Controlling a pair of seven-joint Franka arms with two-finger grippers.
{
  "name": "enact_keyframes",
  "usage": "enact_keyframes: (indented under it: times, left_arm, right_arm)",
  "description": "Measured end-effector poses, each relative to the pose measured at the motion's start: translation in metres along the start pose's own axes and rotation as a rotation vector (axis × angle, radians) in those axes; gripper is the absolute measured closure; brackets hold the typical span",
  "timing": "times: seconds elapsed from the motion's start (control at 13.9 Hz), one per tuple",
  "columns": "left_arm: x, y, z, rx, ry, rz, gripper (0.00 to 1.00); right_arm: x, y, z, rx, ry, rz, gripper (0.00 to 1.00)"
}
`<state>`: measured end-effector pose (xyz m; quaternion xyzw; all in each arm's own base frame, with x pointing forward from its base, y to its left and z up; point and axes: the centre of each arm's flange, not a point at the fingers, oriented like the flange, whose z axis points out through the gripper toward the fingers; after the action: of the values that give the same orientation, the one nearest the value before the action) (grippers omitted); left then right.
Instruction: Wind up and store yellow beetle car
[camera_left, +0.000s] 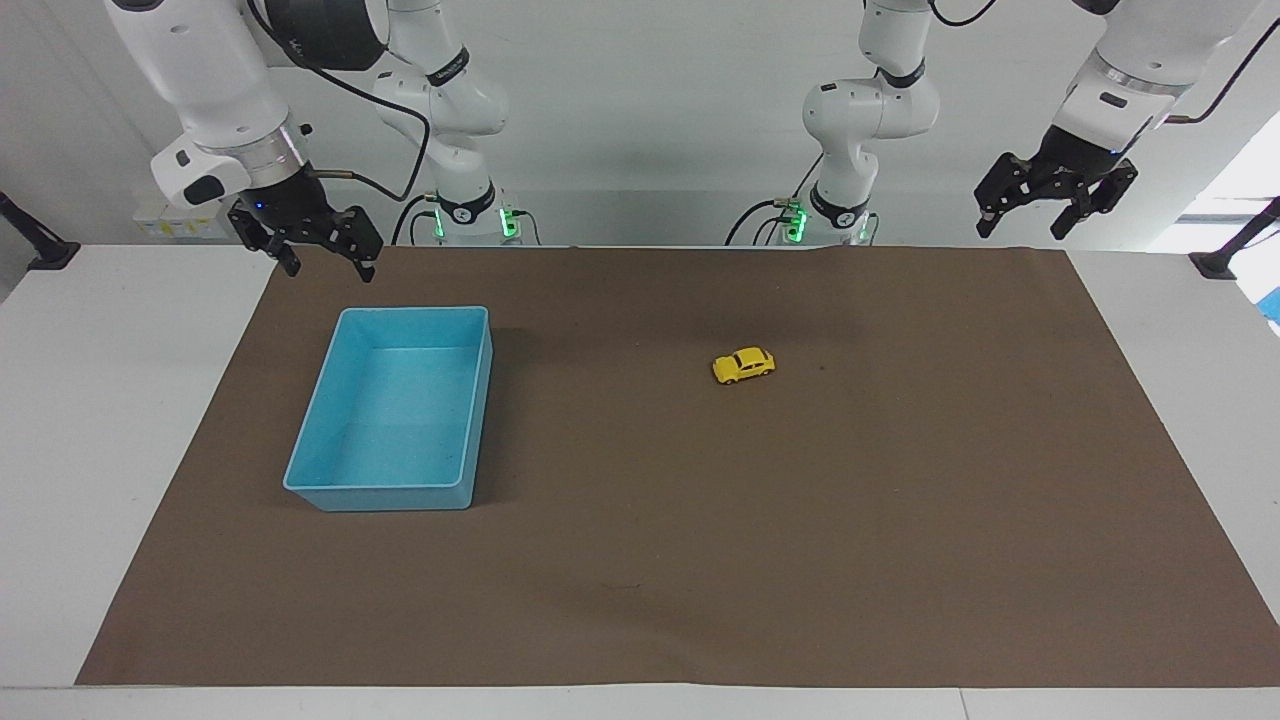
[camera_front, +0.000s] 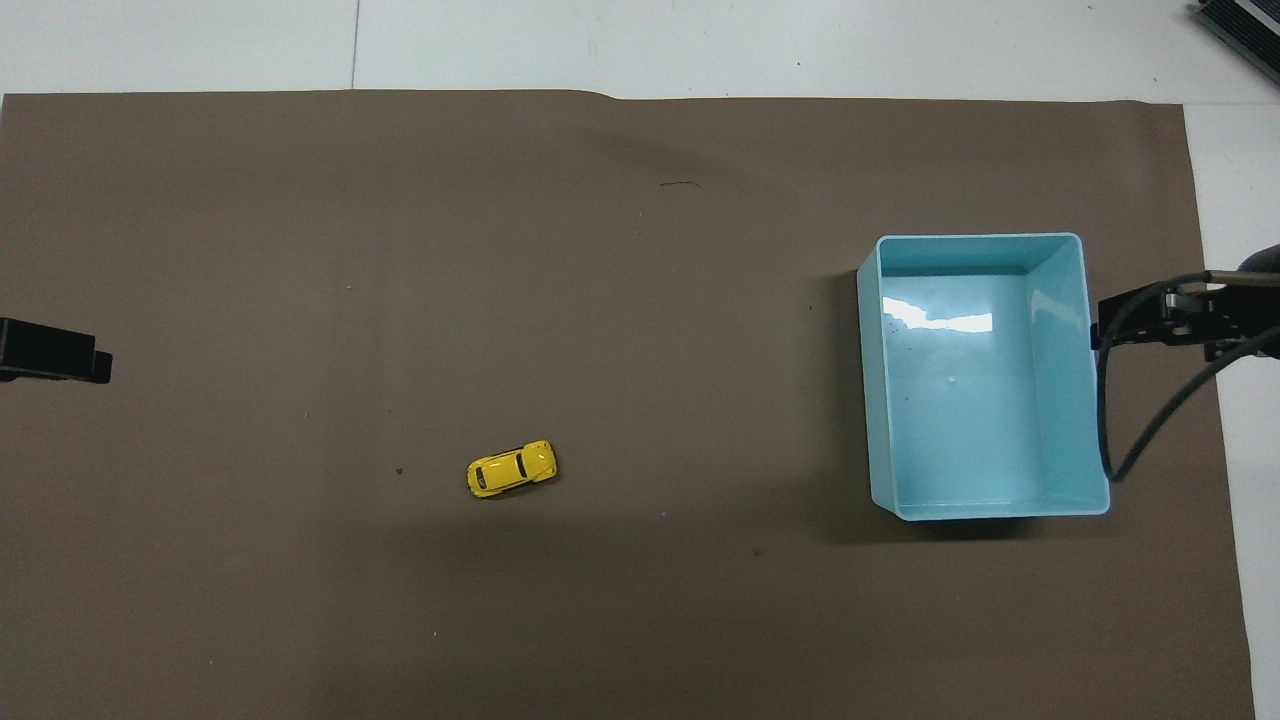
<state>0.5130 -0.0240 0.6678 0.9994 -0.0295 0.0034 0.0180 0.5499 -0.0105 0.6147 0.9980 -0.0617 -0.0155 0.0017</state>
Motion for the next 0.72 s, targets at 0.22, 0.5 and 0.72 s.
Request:
enact_keyframes:
  times: [0.22,0.5,0.72]
  left_arm:
    - [0.0,0.0,0.0,0.0,0.0,0.0,0.0]
    - [0.0,0.0,0.0,0.0,0.0,0.0,0.0]
    - [0.0,0.0021,0.0001,0.0,0.0,0.004,0.0]
  right_arm:
    - [0.0,0.0,0.0,0.0,0.0,0.0,0.0]
    - [0.0,0.0,0.0,0.0,0.0,0.0,0.0]
    - [0.0,0.0,0.0,0.0,0.0,0.0,0.0]
